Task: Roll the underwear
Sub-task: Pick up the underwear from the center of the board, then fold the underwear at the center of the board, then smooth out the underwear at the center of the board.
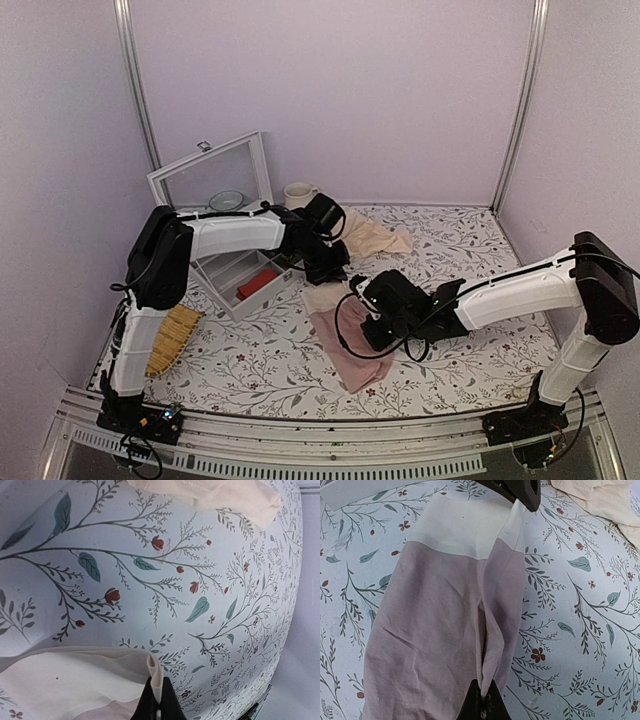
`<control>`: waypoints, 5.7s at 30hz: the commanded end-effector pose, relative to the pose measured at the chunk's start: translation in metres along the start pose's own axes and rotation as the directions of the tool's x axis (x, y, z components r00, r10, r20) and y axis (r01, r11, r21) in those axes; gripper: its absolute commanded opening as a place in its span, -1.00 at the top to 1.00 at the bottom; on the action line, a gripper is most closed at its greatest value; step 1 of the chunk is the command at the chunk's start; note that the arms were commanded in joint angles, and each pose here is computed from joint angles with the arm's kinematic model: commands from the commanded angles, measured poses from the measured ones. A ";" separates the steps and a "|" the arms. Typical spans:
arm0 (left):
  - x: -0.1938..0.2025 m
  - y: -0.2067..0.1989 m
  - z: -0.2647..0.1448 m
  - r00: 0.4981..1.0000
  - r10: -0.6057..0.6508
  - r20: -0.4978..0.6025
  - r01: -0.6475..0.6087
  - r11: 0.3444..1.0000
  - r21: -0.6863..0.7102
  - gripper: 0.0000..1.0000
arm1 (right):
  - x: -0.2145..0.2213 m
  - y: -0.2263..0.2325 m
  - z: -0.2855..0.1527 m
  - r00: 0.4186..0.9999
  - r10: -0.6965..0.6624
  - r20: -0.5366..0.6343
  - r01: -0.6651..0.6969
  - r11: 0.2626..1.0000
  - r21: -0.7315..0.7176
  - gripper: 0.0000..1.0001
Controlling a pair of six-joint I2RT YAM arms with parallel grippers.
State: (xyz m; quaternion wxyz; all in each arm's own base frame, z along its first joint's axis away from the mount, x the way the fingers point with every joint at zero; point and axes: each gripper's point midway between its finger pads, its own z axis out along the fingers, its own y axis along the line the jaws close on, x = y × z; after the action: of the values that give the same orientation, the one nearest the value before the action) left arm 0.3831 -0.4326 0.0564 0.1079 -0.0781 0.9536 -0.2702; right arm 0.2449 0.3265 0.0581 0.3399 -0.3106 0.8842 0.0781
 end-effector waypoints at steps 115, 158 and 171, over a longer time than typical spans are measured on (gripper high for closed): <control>0.048 0.046 -0.068 0.950 0.309 -0.046 -0.305 0.950 0.067 0.54 | -0.060 0.040 -0.098 0.948 0.300 0.110 -0.267 0.932 -0.244 0.30; 0.073 0.043 -0.102 0.852 0.514 -0.097 -0.515 0.857 0.012 0.27 | -0.031 0.080 -0.071 0.960 0.272 -0.058 -0.275 0.895 -0.352 0.41; 0.008 0.074 -0.166 0.923 0.376 0.084 -0.377 0.926 -0.006 0.22 | -0.005 0.152 -0.044 0.973 0.139 -0.186 -0.215 0.842 -0.495 0.76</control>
State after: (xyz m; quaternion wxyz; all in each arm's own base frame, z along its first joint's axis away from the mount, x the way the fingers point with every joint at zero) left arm 0.3202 -0.3154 0.1554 0.1947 0.1281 0.9393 -0.2518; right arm 0.1421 0.4111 0.0940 0.1966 -0.2892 0.8879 0.2989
